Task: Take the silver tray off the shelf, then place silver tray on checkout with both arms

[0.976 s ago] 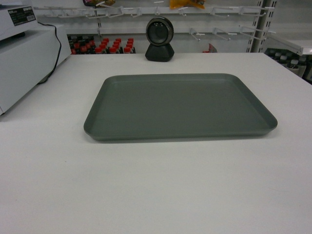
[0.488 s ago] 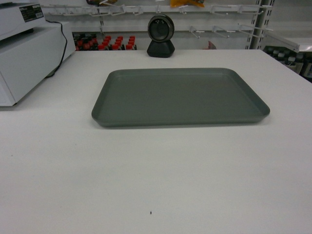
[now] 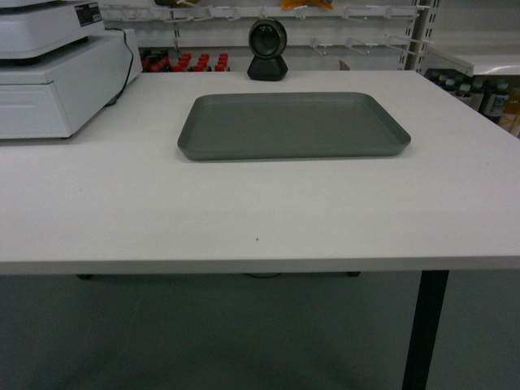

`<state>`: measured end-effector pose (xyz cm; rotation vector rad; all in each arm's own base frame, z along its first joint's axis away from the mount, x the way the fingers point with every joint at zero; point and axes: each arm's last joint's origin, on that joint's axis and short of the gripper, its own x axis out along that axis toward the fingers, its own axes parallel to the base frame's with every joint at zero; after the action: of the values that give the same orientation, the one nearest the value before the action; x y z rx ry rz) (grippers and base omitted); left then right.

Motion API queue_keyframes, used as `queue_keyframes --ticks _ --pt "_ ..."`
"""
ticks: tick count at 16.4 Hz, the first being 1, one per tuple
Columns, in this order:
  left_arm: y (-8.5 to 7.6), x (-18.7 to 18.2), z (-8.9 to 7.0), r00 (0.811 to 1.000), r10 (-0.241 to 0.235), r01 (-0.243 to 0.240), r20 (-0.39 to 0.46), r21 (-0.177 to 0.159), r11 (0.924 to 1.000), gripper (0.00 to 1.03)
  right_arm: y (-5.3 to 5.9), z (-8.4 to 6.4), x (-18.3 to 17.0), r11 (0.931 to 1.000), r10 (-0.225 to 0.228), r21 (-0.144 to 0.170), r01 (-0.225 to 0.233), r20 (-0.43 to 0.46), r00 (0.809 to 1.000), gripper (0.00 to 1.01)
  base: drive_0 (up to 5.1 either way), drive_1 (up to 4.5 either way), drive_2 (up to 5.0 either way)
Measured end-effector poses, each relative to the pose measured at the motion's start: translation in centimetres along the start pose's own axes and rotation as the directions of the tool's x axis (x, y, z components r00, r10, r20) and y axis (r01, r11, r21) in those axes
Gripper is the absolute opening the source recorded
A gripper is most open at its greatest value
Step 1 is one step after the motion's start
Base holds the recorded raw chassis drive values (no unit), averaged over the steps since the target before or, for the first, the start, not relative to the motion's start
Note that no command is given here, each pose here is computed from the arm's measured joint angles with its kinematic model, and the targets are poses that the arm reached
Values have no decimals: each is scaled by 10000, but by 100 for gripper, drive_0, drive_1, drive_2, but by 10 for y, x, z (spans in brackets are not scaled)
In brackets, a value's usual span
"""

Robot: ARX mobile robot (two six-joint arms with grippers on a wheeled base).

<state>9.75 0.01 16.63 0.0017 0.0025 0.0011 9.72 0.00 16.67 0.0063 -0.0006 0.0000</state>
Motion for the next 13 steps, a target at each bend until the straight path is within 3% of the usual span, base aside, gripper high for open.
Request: queue_keyframes --ticks 13 --pt "0 0 0 10000 0 0 8 0 10000 98 0 0 0 10000 0 0 0 38 10000 98 1 -432 434"
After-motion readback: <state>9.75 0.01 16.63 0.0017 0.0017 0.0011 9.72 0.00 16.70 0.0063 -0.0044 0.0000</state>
